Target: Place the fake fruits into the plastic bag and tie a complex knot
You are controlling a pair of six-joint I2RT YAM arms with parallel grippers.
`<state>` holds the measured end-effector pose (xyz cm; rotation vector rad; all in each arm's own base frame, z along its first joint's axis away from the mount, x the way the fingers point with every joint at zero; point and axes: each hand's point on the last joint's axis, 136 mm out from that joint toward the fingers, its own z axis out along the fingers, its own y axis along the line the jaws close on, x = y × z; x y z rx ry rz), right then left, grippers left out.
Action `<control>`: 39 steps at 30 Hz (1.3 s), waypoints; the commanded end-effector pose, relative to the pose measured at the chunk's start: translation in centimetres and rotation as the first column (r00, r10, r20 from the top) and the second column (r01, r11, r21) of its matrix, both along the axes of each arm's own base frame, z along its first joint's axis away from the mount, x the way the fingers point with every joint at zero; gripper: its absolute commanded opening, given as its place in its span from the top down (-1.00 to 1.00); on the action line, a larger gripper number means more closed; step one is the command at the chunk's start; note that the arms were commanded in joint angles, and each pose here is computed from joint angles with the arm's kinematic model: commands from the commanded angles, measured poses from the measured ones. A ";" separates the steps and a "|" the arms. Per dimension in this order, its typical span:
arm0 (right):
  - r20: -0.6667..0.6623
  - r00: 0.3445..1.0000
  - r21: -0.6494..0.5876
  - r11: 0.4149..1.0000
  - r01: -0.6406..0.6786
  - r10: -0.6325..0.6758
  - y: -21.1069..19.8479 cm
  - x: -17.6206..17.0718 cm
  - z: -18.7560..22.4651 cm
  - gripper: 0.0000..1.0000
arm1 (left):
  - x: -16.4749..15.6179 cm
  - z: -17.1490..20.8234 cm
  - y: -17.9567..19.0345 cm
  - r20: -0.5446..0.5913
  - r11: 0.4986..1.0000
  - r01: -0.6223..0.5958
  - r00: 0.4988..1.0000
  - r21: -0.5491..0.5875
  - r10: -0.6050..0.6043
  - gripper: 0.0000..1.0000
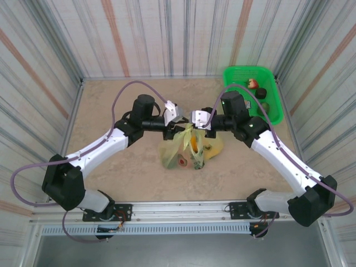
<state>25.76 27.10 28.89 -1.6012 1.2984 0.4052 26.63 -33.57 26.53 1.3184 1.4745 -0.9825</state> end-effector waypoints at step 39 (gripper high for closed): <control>-0.050 0.999 0.065 0.998 -0.016 0.020 1.1 -0.5 0.9 1.00 | 0.0 0.2 0.0 -0.022 1.000 0.022 1.000 -0.018 -0.023 1.00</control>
